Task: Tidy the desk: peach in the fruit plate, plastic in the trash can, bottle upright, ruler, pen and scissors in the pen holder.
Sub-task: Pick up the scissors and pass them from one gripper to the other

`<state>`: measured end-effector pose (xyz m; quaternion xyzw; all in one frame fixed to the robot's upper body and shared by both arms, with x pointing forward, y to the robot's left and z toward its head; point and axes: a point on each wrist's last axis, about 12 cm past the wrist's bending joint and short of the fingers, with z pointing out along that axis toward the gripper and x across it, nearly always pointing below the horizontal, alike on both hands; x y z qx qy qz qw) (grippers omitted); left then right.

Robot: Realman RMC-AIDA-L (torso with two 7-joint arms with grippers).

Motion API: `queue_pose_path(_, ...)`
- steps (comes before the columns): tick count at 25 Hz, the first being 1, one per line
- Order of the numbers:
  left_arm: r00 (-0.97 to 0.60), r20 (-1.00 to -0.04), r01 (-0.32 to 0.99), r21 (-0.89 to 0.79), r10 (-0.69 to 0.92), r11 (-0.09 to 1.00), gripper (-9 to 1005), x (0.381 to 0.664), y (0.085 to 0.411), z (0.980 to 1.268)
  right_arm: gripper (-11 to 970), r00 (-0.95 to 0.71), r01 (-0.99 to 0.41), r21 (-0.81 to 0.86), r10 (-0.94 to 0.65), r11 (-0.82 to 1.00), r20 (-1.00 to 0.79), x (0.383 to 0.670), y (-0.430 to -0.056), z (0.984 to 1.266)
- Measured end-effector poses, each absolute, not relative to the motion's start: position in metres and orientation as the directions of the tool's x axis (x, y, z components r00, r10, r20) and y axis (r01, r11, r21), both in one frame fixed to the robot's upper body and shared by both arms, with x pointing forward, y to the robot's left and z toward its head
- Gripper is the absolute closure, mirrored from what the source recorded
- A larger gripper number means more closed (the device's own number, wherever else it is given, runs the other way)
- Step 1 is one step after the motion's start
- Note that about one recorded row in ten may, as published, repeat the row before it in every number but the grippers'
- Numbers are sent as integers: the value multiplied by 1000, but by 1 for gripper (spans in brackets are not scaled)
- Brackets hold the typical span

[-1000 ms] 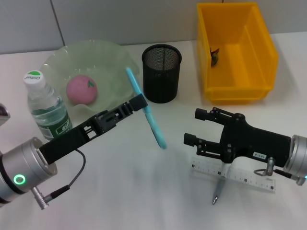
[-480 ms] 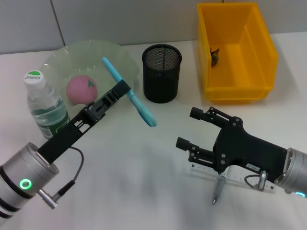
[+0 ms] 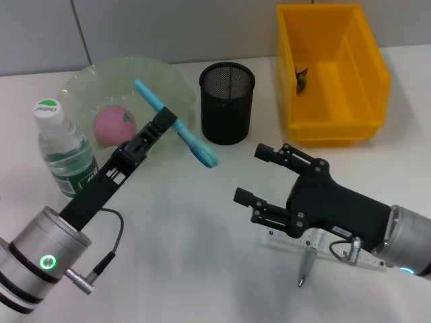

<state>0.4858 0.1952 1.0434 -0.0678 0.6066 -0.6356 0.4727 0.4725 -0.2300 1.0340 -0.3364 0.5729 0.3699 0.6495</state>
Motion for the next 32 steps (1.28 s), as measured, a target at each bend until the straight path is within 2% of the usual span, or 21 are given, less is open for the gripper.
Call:
queue_pose_path(15,-533,-413,457,-875,-738,160,763,479,178,1039,204,182,-826,-110,77,553,-980,476,-212,1034)
queue_pose_path(32,-530,-349,406,-905,-773,130,761,479,173,1039,204,285,-778,-205,44,594,-957,477,-193,1038)
